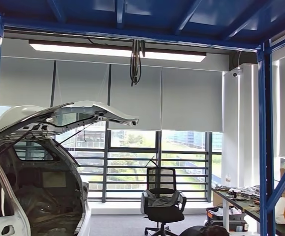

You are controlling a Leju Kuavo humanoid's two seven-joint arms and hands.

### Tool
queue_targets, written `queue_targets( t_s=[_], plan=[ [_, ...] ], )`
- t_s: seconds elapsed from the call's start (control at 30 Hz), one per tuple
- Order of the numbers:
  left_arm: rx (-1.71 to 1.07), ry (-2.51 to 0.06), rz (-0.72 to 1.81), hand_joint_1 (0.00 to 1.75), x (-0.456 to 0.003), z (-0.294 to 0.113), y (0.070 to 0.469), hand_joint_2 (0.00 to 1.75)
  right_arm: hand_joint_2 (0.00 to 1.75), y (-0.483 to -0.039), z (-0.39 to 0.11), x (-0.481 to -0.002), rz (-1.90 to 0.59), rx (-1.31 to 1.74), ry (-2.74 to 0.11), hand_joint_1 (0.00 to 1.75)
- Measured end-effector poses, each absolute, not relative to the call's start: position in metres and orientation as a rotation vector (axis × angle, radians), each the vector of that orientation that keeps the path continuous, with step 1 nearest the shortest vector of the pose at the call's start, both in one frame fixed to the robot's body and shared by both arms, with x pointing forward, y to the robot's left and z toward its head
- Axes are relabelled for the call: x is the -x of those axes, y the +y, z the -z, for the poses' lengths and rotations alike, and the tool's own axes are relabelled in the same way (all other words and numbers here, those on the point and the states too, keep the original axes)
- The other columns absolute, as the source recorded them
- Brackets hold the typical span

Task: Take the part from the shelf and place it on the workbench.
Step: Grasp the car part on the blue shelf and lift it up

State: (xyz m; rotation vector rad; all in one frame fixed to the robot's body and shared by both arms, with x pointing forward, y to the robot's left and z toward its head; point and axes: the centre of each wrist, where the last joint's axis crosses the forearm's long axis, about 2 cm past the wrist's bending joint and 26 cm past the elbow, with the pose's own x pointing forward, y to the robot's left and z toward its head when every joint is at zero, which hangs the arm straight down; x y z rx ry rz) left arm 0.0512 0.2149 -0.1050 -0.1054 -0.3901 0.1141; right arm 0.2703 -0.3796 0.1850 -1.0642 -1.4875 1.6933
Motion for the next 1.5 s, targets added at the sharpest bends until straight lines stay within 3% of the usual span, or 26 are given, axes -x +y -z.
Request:
queue_targets(
  t_s=[0.43, 0.9, 1.5],
  plan=[
    [0.085, -0.404, -0.115, 0.0, -0.051, 0.105, 0.214, 0.0, 1.75, -0.356, -0.178, -0.266, -1.767, 1.22, -1.6, 0.0],
    [0.015, -0.469, -0.096, 0.0, -0.054, 0.108, 0.239, 0.0, 1.75, -0.305, -0.142, -0.286, -1.604, 1.2, -1.738, 0.0],
    [-0.053, -0.499, -0.043, 0.0, -0.062, 0.109, 0.276, 0.0, 1.75, -0.301, -0.1, -0.277, -1.489, 1.178, -1.668, 0.0]
  ],
)
